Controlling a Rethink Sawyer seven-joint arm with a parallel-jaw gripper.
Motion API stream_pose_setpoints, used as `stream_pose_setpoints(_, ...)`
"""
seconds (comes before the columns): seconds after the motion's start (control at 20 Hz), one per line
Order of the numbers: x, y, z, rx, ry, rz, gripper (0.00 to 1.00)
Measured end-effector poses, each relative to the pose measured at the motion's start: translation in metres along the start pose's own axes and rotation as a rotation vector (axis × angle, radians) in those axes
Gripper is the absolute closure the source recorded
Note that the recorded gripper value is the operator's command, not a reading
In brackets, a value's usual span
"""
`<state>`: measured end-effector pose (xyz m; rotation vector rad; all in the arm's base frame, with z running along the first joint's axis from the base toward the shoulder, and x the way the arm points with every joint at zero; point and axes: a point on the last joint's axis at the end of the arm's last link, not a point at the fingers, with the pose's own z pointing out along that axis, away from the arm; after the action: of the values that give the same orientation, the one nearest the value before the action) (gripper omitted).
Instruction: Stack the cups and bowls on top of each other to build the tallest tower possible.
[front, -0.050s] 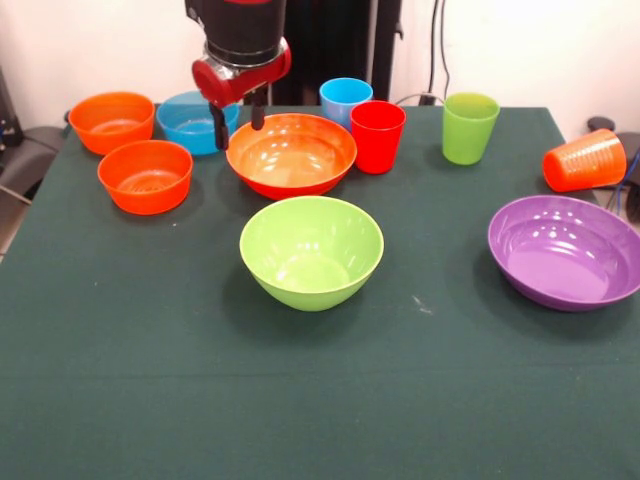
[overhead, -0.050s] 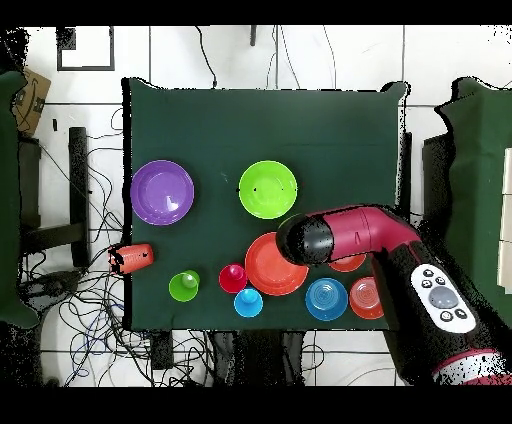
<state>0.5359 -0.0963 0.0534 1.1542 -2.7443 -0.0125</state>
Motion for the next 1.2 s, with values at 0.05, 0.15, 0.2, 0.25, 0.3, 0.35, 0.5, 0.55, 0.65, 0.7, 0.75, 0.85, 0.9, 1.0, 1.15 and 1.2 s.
stream_pose_setpoints(0.05,0.000,0.001,0.001,-0.003,0.000,0.000,0.00)
stream_pose_setpoints(0.15,-0.001,0.004,0.007,-0.016,0.001,-0.003,0.00)
stream_pose_setpoints(0.2,-0.001,0.006,0.009,-0.023,0.000,-0.003,0.00)
stream_pose_setpoints(0.25,-0.002,0.008,0.013,-0.033,0.001,-0.005,0.00)
stream_pose_setpoints(0.3,-0.002,0.009,0.014,-0.036,0.001,-0.005,0.00)
stream_pose_setpoints(0.35,-0.002,0.010,0.016,-0.040,0.001,-0.006,0.00)
stream_pose_setpoints(0.5,-0.003,0.014,0.022,-0.055,0.001,-0.008,0.00)
stream_pose_setpoints(0.55,-0.003,0.014,0.022,-0.056,0.002,-0.009,0.00)
stream_pose_setpoints(0.65,-0.004,0.015,0.023,-0.058,0.002,-0.010,0.00)
stream_pose_setpoints(0.7,-0.005,0.016,0.023,-0.058,0.002,-0.012,0.00)
stream_pose_setpoints(0.75,-0.006,0.016,0.023,-0.058,0.002,-0.015,0.00)
stream_pose_setpoints(0.85,-0.007,0.017,0.023,-0.058,0.002,-0.017,0.00)
stream_pose_setpoints(0.9,-0.007,0.017,0.023,-0.058,0.002,-0.018,0.00)
stream_pose_setpoints(1.0,-0.008,0.018,0.023,-0.057,0.003,-0.021,0.00)
stream_pose_setpoints(1.15,-0.009,0.018,0.021,-0.054,0.003,-0.023,0.00)
stream_pose_setpoints(1.2,-0.010,0.018,0.021,-0.052,0.002,-0.024,0.00)
